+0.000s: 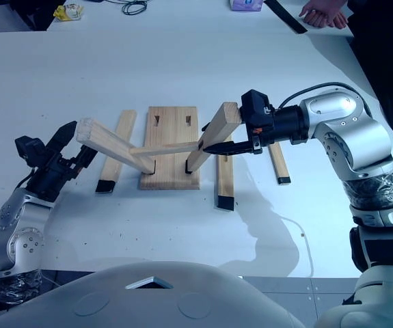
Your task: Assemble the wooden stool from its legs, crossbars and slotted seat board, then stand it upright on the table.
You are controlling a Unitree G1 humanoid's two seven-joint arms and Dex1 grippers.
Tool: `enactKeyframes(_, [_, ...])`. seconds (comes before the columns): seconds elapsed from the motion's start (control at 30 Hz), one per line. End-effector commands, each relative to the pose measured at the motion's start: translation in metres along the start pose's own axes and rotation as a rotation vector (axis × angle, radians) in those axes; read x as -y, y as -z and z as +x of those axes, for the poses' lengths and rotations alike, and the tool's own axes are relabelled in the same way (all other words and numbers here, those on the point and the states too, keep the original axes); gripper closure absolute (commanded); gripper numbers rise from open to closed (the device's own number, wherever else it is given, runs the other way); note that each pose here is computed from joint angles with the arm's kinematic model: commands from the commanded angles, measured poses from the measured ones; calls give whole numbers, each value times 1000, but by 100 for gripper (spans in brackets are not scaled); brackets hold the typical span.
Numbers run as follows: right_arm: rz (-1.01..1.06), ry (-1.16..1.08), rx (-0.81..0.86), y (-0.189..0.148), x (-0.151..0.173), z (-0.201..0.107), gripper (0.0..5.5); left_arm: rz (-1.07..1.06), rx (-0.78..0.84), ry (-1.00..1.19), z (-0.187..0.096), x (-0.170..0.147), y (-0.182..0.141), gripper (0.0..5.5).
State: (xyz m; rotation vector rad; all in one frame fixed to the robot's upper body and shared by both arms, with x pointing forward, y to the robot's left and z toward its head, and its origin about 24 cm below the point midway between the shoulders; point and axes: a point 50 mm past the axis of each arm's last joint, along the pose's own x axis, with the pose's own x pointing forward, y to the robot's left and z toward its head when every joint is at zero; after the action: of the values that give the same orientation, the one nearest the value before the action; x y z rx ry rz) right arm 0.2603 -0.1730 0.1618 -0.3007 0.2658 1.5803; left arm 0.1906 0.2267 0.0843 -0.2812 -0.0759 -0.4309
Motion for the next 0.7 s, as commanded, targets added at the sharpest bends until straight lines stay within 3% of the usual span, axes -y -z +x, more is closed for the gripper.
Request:
enactKeyframes(0.03, [206, -107, -166, 52, -15, 15, 348, 8, 21, 41, 8, 4, -5, 67])
enactKeyframes(0.7, [16, -140, -354, 46, 3, 28, 348, 40, 151, 80, 34, 33, -19, 67])
